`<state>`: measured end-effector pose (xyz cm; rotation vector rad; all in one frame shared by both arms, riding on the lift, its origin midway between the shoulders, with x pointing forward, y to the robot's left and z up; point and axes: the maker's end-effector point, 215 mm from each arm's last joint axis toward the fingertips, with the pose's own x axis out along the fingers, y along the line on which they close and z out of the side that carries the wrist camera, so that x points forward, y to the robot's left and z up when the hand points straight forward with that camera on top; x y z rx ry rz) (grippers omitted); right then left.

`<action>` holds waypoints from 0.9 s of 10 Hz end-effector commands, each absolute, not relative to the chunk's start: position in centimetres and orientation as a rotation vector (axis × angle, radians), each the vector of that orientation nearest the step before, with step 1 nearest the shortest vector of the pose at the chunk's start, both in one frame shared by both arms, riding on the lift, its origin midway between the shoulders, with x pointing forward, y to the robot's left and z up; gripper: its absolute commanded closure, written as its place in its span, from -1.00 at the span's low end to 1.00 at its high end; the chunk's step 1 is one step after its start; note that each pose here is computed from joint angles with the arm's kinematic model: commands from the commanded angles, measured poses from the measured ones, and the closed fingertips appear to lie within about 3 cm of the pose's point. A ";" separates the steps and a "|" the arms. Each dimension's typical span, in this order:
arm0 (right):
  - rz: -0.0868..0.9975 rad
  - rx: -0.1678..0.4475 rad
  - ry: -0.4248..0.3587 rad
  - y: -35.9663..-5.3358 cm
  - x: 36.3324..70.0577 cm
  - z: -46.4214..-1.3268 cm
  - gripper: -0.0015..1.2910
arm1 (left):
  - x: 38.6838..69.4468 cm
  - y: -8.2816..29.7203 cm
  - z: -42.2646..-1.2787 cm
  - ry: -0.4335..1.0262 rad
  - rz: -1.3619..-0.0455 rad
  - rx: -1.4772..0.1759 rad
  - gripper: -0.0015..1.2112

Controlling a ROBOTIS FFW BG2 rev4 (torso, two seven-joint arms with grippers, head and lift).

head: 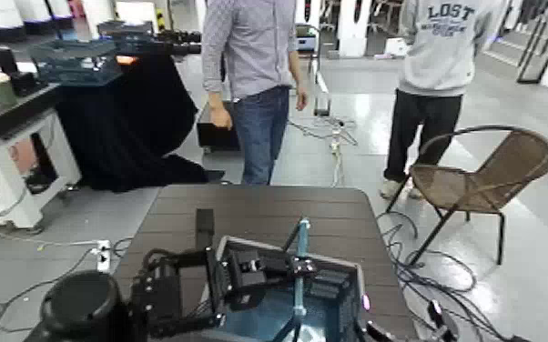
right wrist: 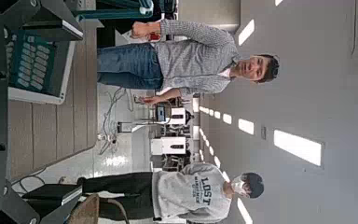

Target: Grasp the handle of the crate.

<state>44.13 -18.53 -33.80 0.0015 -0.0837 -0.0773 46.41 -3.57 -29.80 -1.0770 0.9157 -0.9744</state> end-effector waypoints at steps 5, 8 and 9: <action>-0.087 -0.005 -0.073 -18.6 44.1 -34.2 -0.77 | 40.6 -2.1 -28.6 1.011 -0.961 -1.341 0.96; -0.088 -0.005 -0.064 -18.5 44.1 -34.5 -0.77 | 40.1 -2.6 -28.6 1.010 -0.958 -1.416 0.96; -0.087 -0.002 -0.061 -18.5 44.0 -34.6 -0.77 | 40.4 -2.6 -28.3 0.999 -0.960 -1.423 0.96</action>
